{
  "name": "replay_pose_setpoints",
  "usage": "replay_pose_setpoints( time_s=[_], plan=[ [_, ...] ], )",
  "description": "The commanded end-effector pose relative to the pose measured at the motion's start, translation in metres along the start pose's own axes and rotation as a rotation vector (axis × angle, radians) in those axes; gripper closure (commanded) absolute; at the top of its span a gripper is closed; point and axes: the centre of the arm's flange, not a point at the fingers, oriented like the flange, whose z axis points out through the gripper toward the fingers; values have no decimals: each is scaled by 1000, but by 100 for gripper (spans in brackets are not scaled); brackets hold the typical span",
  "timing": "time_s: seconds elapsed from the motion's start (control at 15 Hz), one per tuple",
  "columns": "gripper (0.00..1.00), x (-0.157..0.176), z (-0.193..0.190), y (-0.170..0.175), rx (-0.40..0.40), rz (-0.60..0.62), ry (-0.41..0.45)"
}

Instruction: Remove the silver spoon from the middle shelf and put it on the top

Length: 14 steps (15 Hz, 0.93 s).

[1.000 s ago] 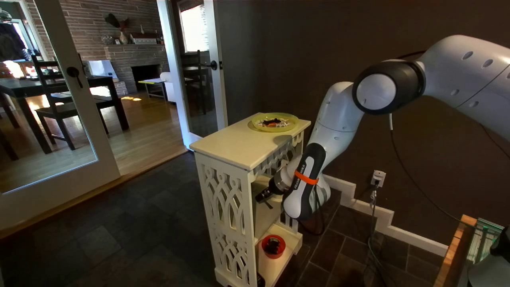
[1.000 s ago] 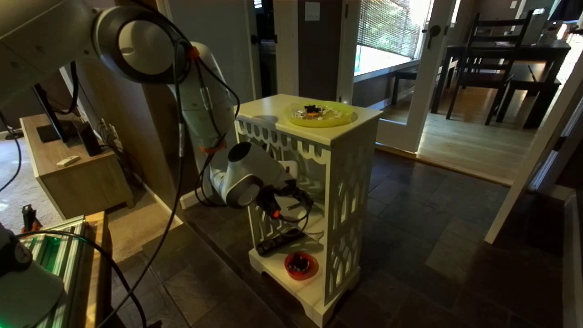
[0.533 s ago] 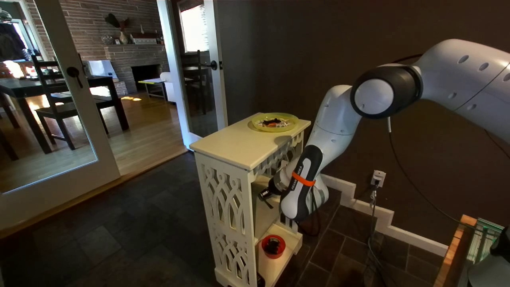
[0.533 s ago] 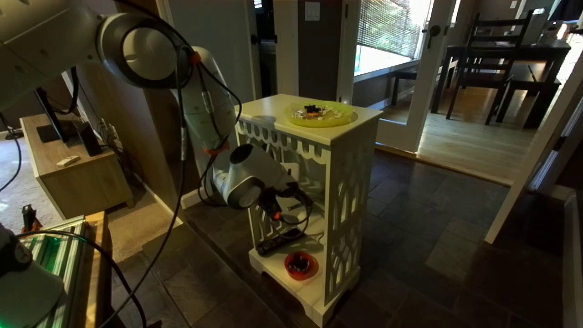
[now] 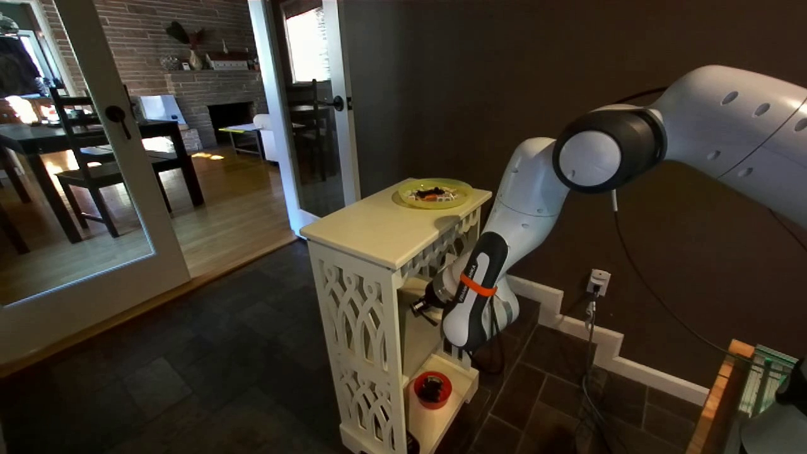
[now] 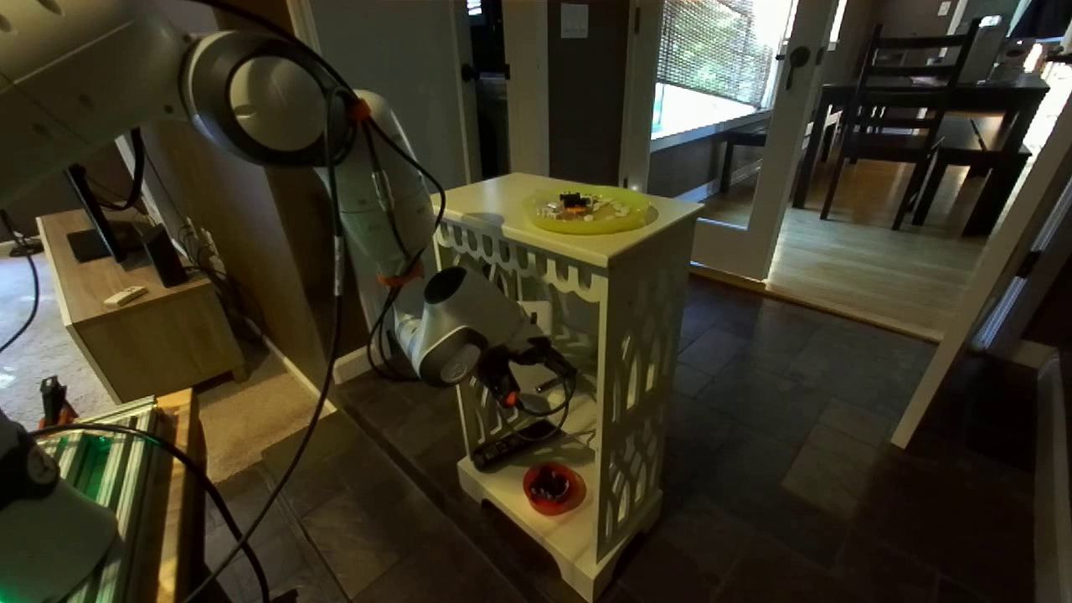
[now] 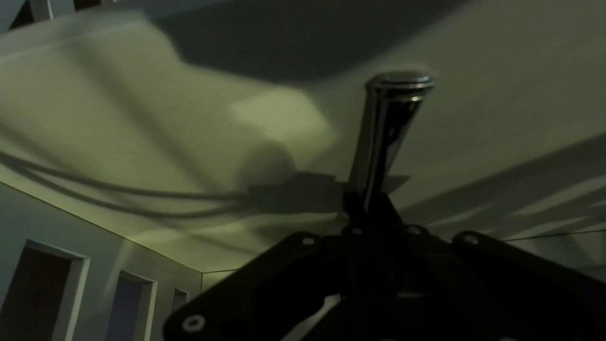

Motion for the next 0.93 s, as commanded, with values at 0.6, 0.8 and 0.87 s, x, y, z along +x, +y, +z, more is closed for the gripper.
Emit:
replay_pose_setpoints(
  time_s=[0.6, 0.8, 0.87],
  plan=[
    [98, -26, -43, -13, 3, -118, -27],
    [98, -35, -57, -11, -7, -135, -8],
    [98, -39, -62, -10, -11, -141, -4]
  ],
)
